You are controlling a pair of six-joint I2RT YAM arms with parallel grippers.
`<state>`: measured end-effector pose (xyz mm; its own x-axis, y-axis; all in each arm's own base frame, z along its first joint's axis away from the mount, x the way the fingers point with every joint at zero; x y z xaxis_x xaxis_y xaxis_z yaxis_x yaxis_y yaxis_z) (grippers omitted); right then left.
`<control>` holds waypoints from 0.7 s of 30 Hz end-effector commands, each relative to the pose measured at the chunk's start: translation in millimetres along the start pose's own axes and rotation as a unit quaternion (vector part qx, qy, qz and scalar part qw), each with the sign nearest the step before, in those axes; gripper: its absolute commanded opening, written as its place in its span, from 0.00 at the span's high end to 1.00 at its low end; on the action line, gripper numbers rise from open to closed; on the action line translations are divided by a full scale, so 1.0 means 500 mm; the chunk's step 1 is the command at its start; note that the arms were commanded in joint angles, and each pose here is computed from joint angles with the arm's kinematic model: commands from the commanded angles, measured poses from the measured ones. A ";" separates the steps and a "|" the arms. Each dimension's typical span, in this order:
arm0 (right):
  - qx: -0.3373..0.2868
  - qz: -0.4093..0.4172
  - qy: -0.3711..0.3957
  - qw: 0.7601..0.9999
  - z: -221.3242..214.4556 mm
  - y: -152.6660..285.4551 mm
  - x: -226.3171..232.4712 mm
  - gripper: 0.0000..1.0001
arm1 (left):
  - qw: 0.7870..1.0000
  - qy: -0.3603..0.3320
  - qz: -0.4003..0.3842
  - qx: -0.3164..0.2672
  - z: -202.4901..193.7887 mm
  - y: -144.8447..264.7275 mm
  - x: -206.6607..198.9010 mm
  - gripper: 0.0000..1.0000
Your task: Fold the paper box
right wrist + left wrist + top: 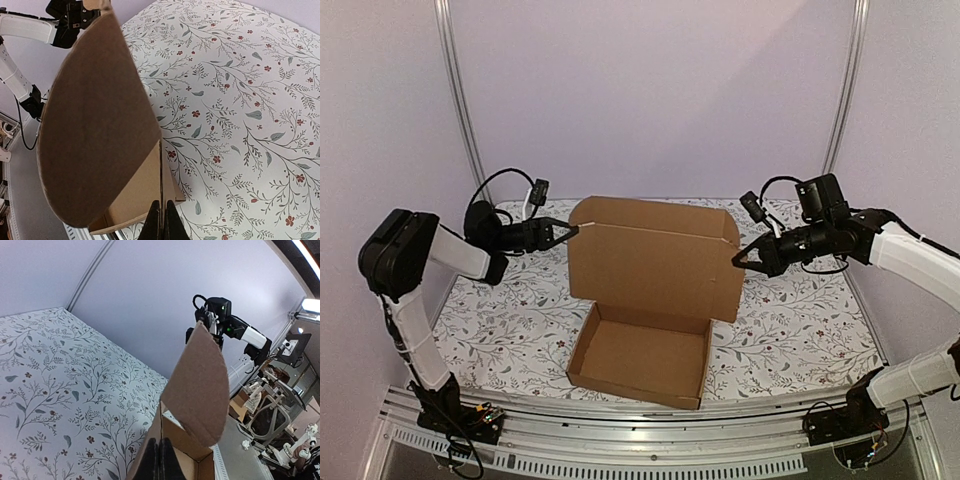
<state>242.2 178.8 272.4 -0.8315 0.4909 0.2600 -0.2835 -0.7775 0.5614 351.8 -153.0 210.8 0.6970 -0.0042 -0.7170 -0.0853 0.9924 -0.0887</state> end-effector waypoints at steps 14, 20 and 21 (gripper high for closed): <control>-0.052 -0.108 -0.001 0.993 0.044 -0.049 0.050 1.00 | 0.952 -0.182 0.245 -0.008 -0.088 -0.057 -0.094 1.00; -0.087 -0.150 -0.029 0.984 0.051 -0.063 0.063 1.00 | 0.929 -0.189 0.319 -0.008 -0.109 -0.089 -0.117 1.00; -0.091 -0.156 -0.030 0.983 0.053 -0.064 0.066 1.00 | 0.926 -0.190 0.326 -0.007 -0.112 -0.100 -0.126 1.00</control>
<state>233.8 215.7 269.4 -0.6970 0.7035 0.1389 -0.5155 -0.6262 0.5849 292.2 -188.1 240.8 0.7363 0.5832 -0.3433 -0.5826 0.8043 0.1168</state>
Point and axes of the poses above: each gripper's point midway between its finger pads, its own y axis back along the fingers, its own x axis along the line the jaws close on, z = x × y, the point moved 9 cm from there along y, back along the fingers, and after that the axes turned 10 degrees about y, right-handed, at the moved point
